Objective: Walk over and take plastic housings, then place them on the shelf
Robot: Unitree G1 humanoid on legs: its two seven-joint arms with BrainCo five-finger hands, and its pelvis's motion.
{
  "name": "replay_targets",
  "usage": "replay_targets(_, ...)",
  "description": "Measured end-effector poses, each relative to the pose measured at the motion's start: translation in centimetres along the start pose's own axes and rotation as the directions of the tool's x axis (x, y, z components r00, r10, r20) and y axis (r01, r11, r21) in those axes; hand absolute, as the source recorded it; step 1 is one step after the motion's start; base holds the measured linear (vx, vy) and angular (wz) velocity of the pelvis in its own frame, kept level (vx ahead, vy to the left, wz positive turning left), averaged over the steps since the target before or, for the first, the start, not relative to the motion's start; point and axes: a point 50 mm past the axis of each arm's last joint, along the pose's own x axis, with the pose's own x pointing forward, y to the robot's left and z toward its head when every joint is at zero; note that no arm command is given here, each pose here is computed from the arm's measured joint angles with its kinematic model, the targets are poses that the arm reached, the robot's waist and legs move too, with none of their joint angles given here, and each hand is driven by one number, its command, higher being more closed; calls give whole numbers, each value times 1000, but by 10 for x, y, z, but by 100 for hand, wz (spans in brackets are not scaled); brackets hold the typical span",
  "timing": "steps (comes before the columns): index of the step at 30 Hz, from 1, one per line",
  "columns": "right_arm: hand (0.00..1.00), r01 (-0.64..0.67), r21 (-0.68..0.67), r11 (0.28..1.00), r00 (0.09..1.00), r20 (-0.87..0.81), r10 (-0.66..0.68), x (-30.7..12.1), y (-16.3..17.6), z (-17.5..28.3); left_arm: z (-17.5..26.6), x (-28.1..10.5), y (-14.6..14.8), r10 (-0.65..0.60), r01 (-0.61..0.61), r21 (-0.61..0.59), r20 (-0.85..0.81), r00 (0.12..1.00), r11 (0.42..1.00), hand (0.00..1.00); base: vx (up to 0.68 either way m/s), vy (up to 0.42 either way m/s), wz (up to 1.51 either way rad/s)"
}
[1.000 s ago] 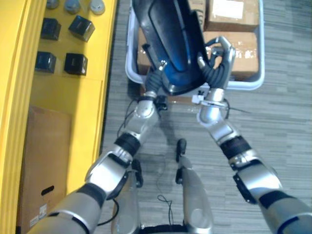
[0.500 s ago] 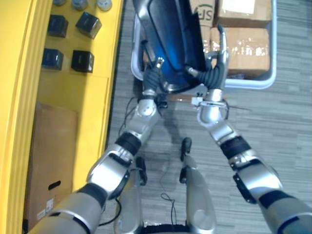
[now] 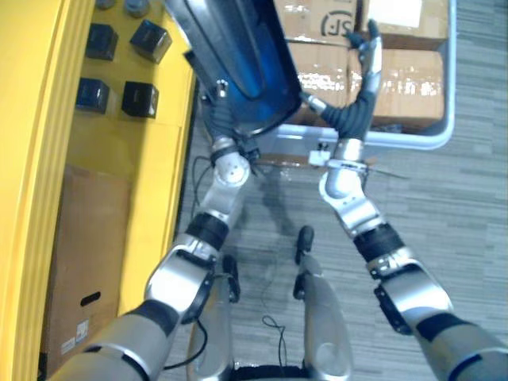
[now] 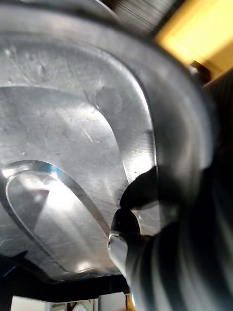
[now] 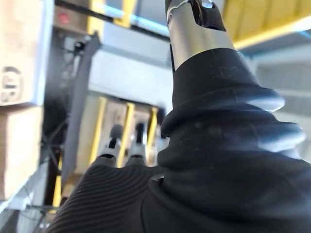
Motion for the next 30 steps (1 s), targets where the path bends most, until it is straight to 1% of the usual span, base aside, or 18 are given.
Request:
replay_targets(2,0,24,25,999,1000,9,-24,1,-3,4,0,2,5,26,-27,52,23,999,998,100,0,0,0)
replay_targets(4,0,119,96,988,993,13,-121,5,-17,14,-1,4,13,46,-49,92,36,998,995,100,0,0,0)
replay_targets(5,0,146,116,982,989,14,-149,7,-21,16,-2,5,17,53,-57,96,39,998,994,100,0,0,0)
replay_targets(7,0,251,164,954,966,26,-258,13,-43,25,-5,8,28,88,-91,113,36,996,989,100,0,0,0)
replay_targets(11,0,352,139,926,934,14,-358,5,-76,21,-7,9,47,146,-150,112,46,988,982,100,6,2,-4)
replay_targets(13,0,385,109,917,923,-34,-383,-6,-94,12,-4,11,53,153,-159,110,66,986,981,100,0,-1,-2)
replay_targets(14,0,397,88,914,917,-91,-389,-16,-106,2,1,14,56,155,-163,91,93,983,982,100,0,0,0)
replay_targets(16,0,383,72,921,915,-167,-368,-32,-115,-9,4,13,60,145,-154,72,120,982,985,100,26,8,-2)
replay_targets(18,0,332,21,943,909,-273,-314,-62,-123,-24,6,7,65,120,-127,39,149,982,991,100,76,19,-5)
replay_targets(22,0,292,-13,956,888,-369,-275,-93,-136,-34,9,-6,74,82,-79,-20,195,977,997,100,82,16,0)
replay_targets(26,0,246,-28,969,859,-457,-231,-119,-141,-41,2,-21,92,55,-52,-23,199,978,998,100,95,6,1)
replay_targets(28,0,224,-47,974,829,-516,-215,-135,-146,-45,-2,-30,101,34,-32,-14,188,982,999,100,134,6,12)
replay_targets(30,0,208,-46,977,819,-539,-200,-143,-147,-46,-5,-35,109,29,-28,-6,181,983,1000,100,135,8,14)
